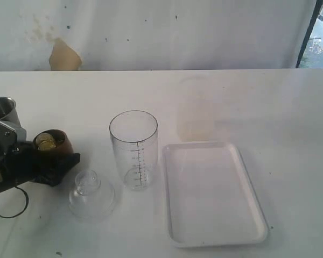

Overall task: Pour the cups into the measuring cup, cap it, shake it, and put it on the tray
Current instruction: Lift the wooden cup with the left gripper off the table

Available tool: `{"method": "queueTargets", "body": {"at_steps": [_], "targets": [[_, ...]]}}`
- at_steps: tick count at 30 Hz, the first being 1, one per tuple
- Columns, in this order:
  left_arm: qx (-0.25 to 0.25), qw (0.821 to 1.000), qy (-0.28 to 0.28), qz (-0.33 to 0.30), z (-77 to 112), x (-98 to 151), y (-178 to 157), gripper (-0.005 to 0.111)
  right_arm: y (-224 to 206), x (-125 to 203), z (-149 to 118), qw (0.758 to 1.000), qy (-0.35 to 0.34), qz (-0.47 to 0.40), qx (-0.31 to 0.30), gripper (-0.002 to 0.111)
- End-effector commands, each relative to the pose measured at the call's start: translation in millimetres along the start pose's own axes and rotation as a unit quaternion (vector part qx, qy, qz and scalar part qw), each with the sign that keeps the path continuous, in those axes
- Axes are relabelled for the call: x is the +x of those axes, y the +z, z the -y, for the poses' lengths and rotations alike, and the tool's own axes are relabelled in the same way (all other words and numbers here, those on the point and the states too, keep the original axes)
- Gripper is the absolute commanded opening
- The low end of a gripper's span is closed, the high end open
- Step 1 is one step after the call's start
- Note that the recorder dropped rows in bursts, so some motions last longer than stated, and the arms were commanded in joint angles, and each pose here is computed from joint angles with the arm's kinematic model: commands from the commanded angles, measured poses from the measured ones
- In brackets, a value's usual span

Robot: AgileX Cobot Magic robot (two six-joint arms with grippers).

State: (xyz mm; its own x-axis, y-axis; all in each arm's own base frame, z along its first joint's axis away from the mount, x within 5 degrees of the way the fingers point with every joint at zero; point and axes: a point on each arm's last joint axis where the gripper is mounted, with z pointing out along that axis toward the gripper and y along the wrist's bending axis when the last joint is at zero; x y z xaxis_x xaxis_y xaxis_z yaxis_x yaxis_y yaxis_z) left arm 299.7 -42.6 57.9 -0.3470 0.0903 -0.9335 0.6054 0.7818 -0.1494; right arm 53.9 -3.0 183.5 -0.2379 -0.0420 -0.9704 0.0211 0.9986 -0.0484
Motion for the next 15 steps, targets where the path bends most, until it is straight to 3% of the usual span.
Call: {"method": "queueTargets", "body": {"at_steps": [1,2,8,15], "targets": [[0.037,0.999,-0.004,-0.011,7.2,1.9,0.6,0.004,-0.1,-1.2,0.0,1.000,-0.004,0.005,0.000,0.000],[0.041,0.999,0.000,-0.006,8.0,0.9,0.6,0.000,-0.1,-1.2,0.0,1.000,-0.004,0.005,0.000,0.000],[0.041,0.999,-0.001,0.020,8.0,-7.3,-0.2,0.000,-0.1,-1.2,0.0,1.000,-0.004,0.005,0.000,0.000],[0.043,0.998,-0.013,0.053,10.6,-36.8,-7.2,0.000,-0.1,-1.2,0.0,1.000,-0.004,0.005,0.000,0.000]]}}
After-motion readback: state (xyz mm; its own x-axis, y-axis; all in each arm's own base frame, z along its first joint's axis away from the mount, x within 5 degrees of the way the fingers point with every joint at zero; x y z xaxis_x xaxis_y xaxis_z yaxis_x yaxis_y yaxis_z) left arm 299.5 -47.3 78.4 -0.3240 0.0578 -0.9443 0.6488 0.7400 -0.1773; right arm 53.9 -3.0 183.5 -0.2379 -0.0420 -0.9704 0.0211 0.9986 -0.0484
